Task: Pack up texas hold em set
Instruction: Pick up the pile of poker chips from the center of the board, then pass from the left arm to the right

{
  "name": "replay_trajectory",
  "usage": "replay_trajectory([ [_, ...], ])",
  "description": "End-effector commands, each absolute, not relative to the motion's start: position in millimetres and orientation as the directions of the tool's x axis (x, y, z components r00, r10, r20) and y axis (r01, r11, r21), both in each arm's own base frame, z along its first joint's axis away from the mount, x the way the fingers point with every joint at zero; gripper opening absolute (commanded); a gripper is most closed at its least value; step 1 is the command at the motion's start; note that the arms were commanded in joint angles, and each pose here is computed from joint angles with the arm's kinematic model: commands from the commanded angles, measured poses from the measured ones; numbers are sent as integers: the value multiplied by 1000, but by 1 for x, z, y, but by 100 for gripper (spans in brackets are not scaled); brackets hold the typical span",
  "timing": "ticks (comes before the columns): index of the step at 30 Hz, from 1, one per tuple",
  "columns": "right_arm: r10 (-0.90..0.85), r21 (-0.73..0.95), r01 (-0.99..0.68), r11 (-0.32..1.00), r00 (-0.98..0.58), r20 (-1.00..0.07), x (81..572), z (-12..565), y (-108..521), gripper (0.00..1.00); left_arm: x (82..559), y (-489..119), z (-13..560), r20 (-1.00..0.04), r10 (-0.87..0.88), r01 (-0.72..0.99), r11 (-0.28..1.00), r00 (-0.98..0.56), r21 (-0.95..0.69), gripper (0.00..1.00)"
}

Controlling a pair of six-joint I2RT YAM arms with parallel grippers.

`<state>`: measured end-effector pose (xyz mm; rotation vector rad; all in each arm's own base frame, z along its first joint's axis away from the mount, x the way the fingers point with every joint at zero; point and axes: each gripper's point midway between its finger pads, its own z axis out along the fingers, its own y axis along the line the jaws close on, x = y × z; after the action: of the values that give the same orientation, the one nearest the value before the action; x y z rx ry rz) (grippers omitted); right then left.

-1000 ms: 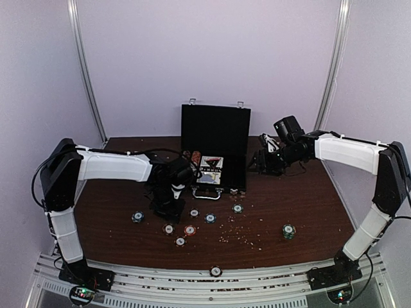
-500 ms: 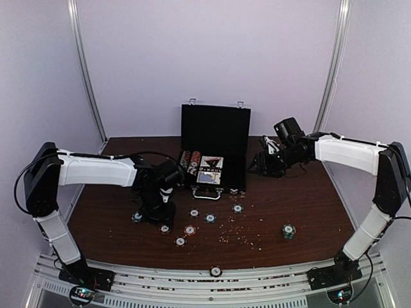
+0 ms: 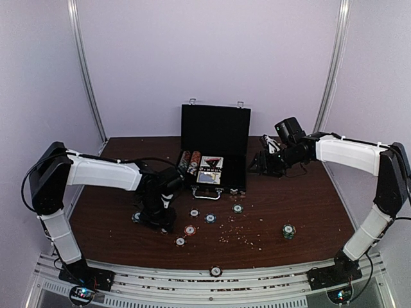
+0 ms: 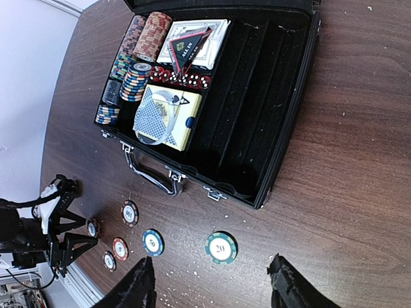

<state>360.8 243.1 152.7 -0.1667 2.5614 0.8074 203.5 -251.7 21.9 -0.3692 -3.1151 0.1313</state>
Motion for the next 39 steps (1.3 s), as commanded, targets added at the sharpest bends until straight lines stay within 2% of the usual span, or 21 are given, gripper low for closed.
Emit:
replay_trajectory([
  [1, 46, 512, -237, 826, -876, -480, 364, 163, 237, 61, 209, -251, 16, -21, 255, 256, 965, -967, -65, 61],
  [10, 47, 510, -236, 827, -875, -482, 365, 163, 236, 61, 211, -253, 7, -1, 277, 277, 960, -961, -51, 52],
  [14, 52, 506, -232, 831, -873, -485, 367, 164, 233, 61, 211, -250, 7, 11, 294, 294, 956, -956, -13, 45],
  [22, 68, 503, -226, 834, -863, -500, 371, 170, 229, 61, 222, -258, 19, -36, 281, 281, 959, -959, -16, 34],
  [25, 69, 505, -231, 831, -860, -506, 373, 172, 231, 61, 235, -267, 36, -104, 266, 270, 962, -958, -28, 34],
  [30, 53, 584, -253, 772, -888, -456, 375, 178, 252, 62, 274, -300, 83, -297, 263, 301, 950, -918, -88, 33],
  [37, -6, 679, -280, 678, -927, -376, 369, 183, 290, 67, 323, -378, 174, -592, 252, 443, 874, -765, -200, 31],
  [39, -31, 684, -297, 666, -928, -372, 364, 186, 301, 68, 329, -395, 195, -648, 241, 482, 847, -723, -223, 31],
])
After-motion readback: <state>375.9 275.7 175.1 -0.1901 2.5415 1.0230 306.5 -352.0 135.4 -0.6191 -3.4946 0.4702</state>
